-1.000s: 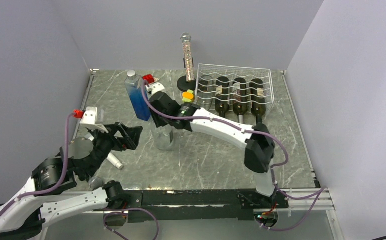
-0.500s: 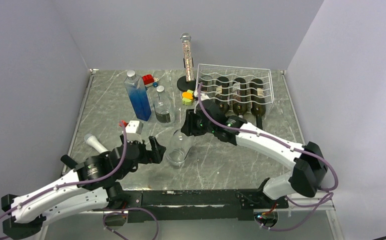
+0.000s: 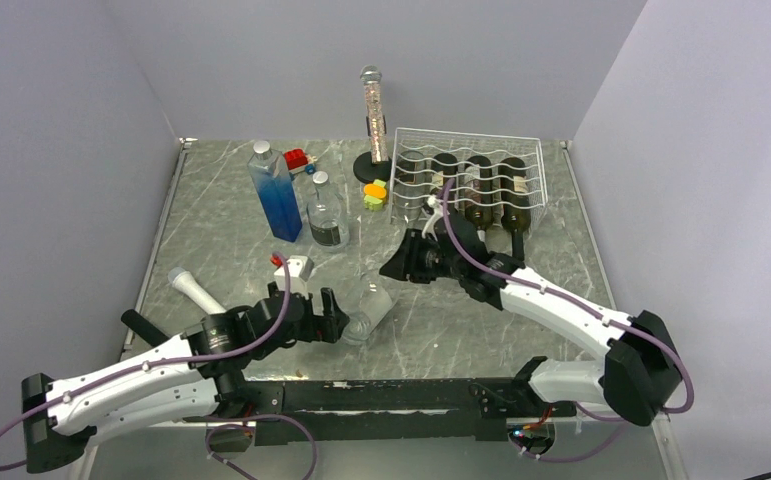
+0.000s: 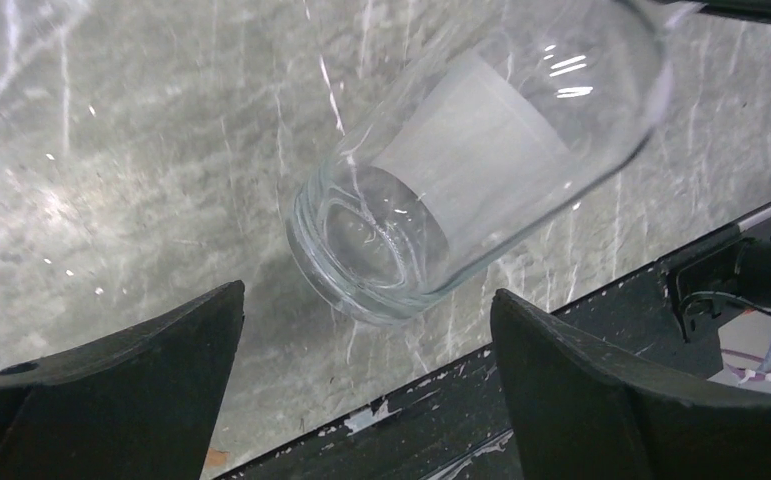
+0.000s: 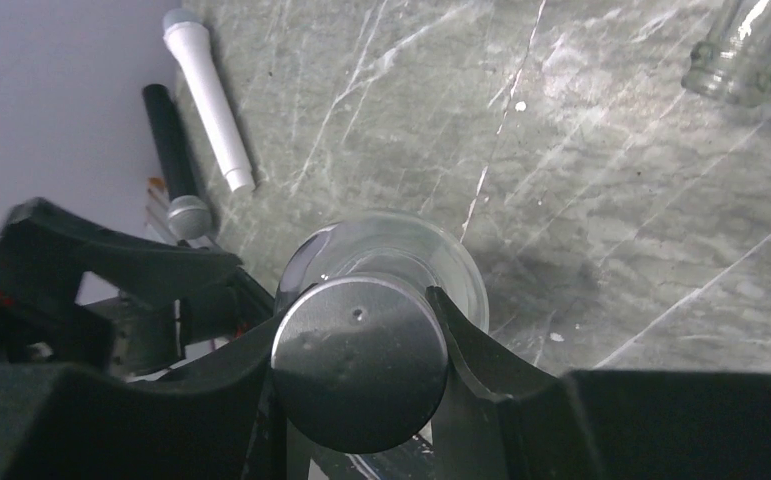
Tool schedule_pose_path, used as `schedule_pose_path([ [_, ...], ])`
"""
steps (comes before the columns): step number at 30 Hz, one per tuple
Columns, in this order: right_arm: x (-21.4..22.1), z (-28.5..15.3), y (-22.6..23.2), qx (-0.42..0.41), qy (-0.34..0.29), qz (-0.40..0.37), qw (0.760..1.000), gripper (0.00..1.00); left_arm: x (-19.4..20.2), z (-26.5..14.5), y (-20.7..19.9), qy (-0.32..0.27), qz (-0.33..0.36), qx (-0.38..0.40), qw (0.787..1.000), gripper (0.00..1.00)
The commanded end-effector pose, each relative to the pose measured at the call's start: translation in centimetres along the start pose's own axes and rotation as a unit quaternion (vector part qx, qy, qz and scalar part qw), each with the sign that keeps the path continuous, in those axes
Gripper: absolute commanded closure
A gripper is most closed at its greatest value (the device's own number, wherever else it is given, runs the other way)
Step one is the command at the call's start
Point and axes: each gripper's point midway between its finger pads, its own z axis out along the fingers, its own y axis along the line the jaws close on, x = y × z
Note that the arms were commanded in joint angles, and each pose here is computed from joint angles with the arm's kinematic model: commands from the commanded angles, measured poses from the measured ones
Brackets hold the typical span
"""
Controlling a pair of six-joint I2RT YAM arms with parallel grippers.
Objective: Put the wine bottle on the wine rack
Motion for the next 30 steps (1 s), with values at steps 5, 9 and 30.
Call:
schedule_pose_path([
  [5,-0.7,-3.0,5.1,-0.169,-0.062,0.015,0.984,1.0,2.2,1.3,-1.4,0.032,-0.047,0.035,0.998,0.18],
  [9,-0.3,-3.3,5.0,-0.191,-0.078,0.025,0.978,1.0,3.3,1.7,-1.8,0.054,-0.048,0.044,0.996,0.31],
  [30,6.0,-5.1,2.0,-0.214,-0.014,-0.074,0.974,1.0,6.6,3.6,-0.2,0.109,-0.05,-0.005,0.993,0.14],
])
